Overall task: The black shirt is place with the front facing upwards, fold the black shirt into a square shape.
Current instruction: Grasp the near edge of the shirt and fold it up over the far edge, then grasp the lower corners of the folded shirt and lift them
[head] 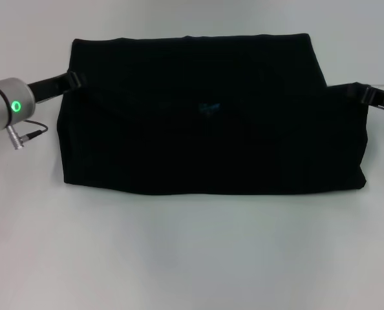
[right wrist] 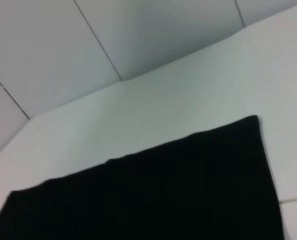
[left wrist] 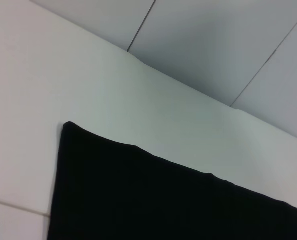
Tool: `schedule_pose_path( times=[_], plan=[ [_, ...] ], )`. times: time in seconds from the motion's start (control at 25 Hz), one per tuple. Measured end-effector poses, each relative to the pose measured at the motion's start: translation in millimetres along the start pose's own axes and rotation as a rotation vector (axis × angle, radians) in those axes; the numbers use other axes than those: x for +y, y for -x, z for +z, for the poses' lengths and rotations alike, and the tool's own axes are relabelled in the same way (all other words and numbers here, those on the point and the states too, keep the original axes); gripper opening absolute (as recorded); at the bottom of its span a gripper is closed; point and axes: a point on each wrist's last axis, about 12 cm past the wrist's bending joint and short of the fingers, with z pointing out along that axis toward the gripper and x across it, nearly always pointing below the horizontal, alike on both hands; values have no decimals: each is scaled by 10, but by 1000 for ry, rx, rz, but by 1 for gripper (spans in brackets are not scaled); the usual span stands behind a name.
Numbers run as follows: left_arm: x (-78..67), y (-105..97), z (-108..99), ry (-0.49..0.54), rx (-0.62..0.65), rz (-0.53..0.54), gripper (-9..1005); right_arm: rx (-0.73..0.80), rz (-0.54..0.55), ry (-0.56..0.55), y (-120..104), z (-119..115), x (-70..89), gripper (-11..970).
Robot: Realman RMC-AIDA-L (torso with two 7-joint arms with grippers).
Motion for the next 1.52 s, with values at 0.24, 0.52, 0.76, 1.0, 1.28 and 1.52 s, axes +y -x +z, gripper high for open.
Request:
schedule_pose_path(
  times=[0.24, 0.52, 0.76, 1.0, 1.28, 1.52],
  plan=[
    [-78, -125, 85, 47, -48, 32, 49, 5, -33, -55, -58, 79, 28, 78],
    [-103, -191, 121, 41, -38, 11, 253, -15, -93, -51, -107, 105, 65, 235],
    [-7, -181, 43, 1, -13, -47, 363, -42, -35, 10, -146, -26, 5, 463],
    [189, -77, -250, -163, 141, -120, 503, -39, -185, 298, -216, -379, 66, 596],
    [464, -76, -582, -192, 283, -129, 613, -31, -471, 555, -589, -616, 249, 833],
    [523, -210, -553, -125, 307, -121, 767, -31, -516, 599, -849, -590, 369, 922]
  ],
)
